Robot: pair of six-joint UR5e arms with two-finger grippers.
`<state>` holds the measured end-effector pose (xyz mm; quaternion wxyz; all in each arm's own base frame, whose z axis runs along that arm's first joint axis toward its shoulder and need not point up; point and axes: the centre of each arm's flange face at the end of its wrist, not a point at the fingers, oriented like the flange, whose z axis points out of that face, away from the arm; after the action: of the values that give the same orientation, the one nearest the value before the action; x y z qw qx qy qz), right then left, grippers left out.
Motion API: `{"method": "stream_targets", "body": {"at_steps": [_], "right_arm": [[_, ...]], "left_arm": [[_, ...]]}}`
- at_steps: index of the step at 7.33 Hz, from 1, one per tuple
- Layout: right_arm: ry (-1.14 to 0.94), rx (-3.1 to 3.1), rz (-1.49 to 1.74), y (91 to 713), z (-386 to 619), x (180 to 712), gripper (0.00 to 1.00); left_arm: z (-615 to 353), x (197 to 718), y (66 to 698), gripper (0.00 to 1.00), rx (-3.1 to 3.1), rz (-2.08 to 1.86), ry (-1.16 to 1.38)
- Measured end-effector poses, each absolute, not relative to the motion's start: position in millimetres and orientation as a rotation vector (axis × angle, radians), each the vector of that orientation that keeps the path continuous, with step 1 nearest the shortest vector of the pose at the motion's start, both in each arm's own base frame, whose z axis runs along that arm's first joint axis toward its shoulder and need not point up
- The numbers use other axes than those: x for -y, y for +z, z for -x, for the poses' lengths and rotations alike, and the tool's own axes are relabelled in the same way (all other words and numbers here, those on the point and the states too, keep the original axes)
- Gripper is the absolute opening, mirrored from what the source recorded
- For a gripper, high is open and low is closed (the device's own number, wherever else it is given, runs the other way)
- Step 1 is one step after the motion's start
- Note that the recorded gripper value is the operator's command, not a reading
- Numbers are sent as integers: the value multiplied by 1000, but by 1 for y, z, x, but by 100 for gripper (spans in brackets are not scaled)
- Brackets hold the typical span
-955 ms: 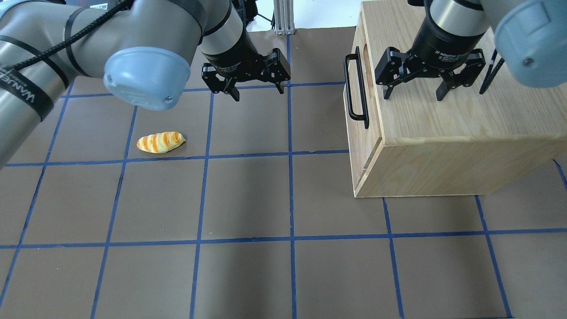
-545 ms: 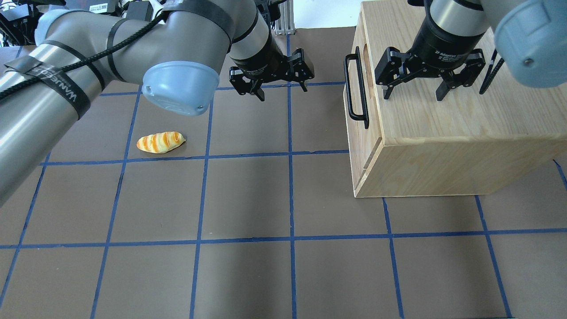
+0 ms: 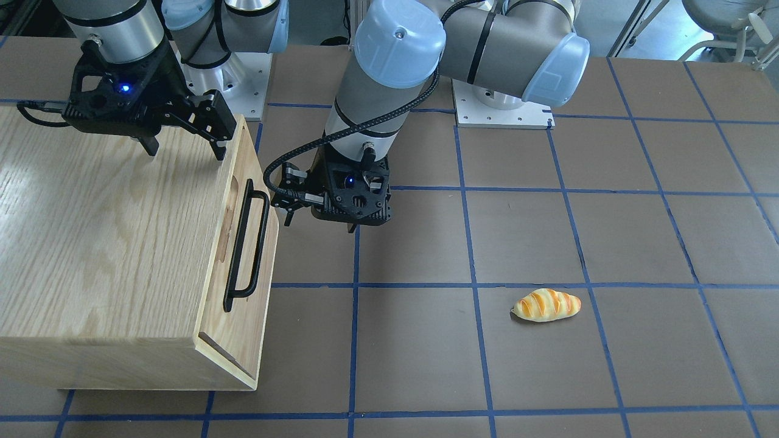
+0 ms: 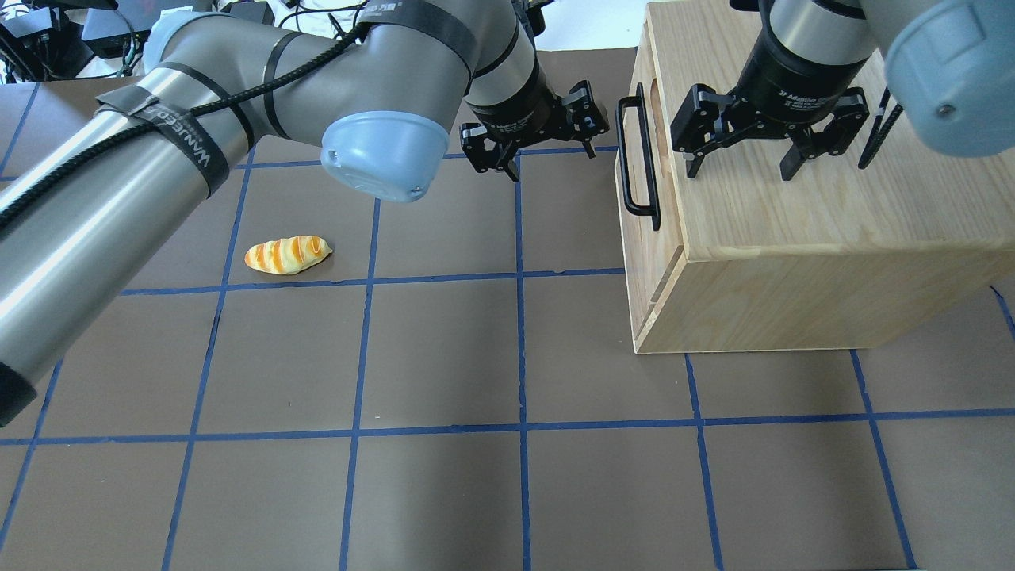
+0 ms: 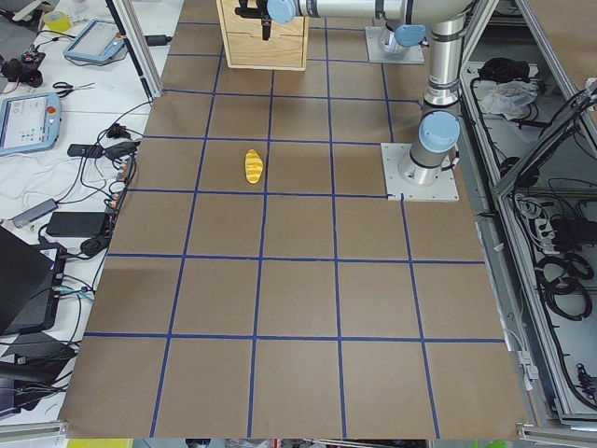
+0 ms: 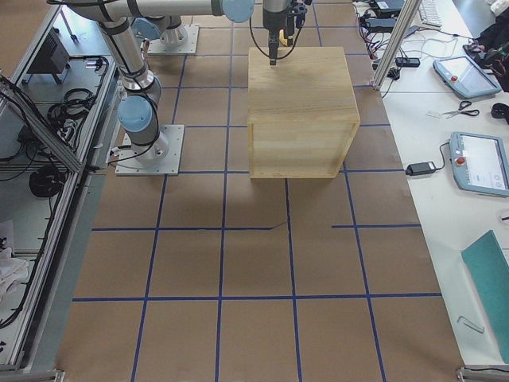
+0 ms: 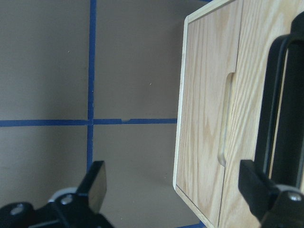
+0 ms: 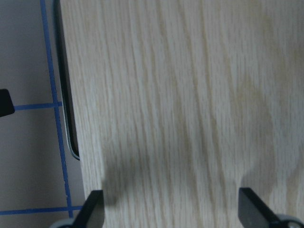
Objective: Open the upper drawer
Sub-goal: 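Move the left gripper across toward the black drawer handle, then align the left gripper fingers around the black drawer handle bar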
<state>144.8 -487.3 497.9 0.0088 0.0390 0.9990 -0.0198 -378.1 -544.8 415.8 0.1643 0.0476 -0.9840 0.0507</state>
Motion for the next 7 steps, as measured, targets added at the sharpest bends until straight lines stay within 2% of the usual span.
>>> {"method": "stream_targets", "body": {"at_steps": [7], "right_arm": [[-62,-3122,-122,498,-145,487,100]], "left_arm": [[415,551,402,100,2788,-150,147]]}}
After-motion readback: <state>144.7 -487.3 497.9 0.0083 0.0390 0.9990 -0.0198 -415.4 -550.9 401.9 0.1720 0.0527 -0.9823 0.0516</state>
